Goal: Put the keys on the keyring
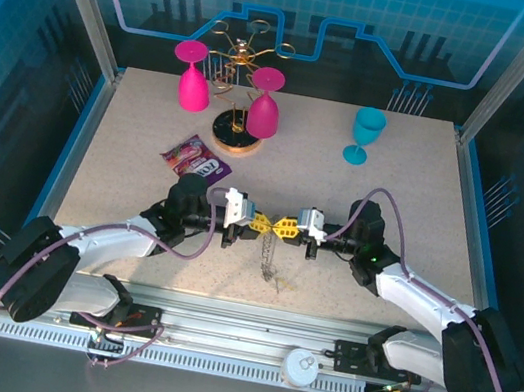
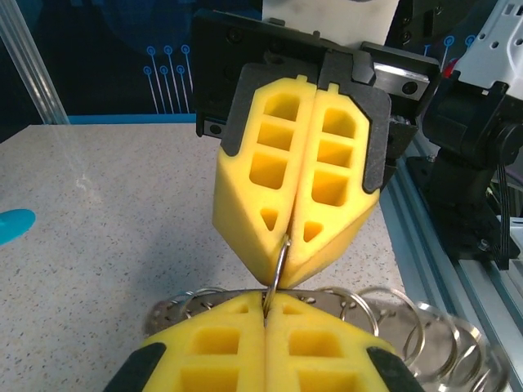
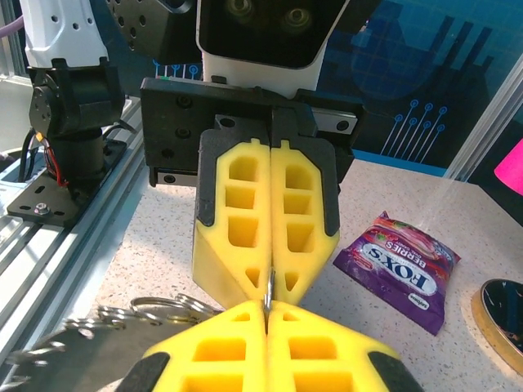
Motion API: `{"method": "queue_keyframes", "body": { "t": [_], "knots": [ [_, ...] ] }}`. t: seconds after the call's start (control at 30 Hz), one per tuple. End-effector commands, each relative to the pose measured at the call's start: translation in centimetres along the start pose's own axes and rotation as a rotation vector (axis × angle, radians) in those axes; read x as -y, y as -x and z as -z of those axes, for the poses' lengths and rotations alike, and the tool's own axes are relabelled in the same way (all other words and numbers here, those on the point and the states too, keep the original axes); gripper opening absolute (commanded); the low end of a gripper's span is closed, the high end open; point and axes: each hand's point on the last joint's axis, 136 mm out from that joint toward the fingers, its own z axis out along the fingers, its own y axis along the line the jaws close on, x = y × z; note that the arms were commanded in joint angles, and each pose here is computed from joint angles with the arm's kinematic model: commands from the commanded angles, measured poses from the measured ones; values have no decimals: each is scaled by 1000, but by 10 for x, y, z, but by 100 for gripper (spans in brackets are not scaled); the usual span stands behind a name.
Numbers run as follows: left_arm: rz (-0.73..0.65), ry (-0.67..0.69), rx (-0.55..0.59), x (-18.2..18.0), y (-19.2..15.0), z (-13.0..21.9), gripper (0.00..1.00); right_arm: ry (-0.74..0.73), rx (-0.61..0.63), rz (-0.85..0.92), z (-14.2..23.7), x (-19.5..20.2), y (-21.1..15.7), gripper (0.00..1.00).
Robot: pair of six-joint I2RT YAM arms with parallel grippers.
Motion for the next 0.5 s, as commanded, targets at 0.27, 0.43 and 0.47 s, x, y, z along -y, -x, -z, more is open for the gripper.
{"method": "queue_keyframes", "body": {
  "t": [0.27,0.43,0.47],
  "knots": [
    [-314,110,-104,-7,-3,-8,0,-87,-212,94,4,13,-18,21],
    [-360,133,-142,-11,-6,-11,0,-80,-290,161,2,10,-23,18],
    [-367,138,-147,-12,-7,-11,0,-80,-304,176,2,10,-25,16]
  ]
}}
